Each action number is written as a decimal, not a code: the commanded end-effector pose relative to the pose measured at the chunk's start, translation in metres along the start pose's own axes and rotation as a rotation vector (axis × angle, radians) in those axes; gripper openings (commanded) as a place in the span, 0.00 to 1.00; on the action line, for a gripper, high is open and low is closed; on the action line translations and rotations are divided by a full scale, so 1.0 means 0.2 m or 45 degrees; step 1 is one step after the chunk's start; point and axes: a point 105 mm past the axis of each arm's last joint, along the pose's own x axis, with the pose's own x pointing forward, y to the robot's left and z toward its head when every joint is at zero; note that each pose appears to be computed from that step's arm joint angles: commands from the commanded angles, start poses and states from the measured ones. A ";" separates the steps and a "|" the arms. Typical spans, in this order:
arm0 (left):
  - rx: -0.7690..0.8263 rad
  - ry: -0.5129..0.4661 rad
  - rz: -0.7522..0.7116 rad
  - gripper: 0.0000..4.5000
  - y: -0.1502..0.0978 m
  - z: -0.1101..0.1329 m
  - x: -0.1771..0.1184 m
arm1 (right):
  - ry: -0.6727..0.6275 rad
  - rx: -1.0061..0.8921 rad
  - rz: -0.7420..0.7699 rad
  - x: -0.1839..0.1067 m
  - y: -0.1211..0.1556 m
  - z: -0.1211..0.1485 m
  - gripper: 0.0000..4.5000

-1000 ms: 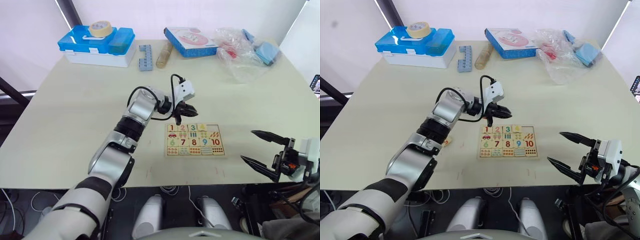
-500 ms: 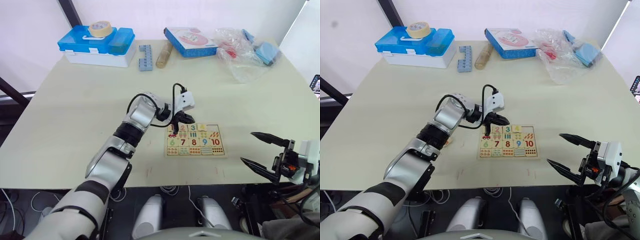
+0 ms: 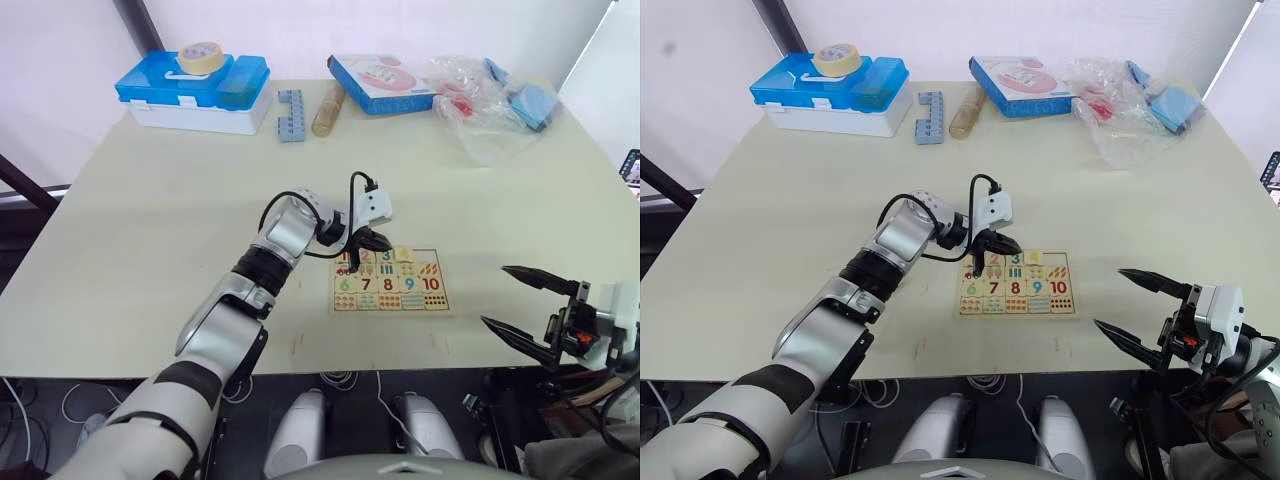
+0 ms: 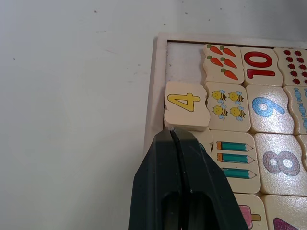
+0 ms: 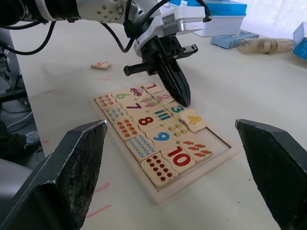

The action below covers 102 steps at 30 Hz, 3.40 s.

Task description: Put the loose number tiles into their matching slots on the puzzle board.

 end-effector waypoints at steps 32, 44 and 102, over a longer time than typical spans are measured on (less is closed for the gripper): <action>0.072 -0.050 -0.018 0.01 0.00 0.10 0.02 | -0.026 -0.061 -0.012 0.00 0.01 0.06 1.00; -0.227 -0.409 0.260 0.01 -0.02 0.11 -0.43 | -0.083 -0.009 -0.077 0.06 -0.05 0.09 1.00; -0.535 -0.175 0.684 0.98 -0.36 -0.69 -0.90 | -0.073 0.032 0.104 0.01 0.02 0.11 1.00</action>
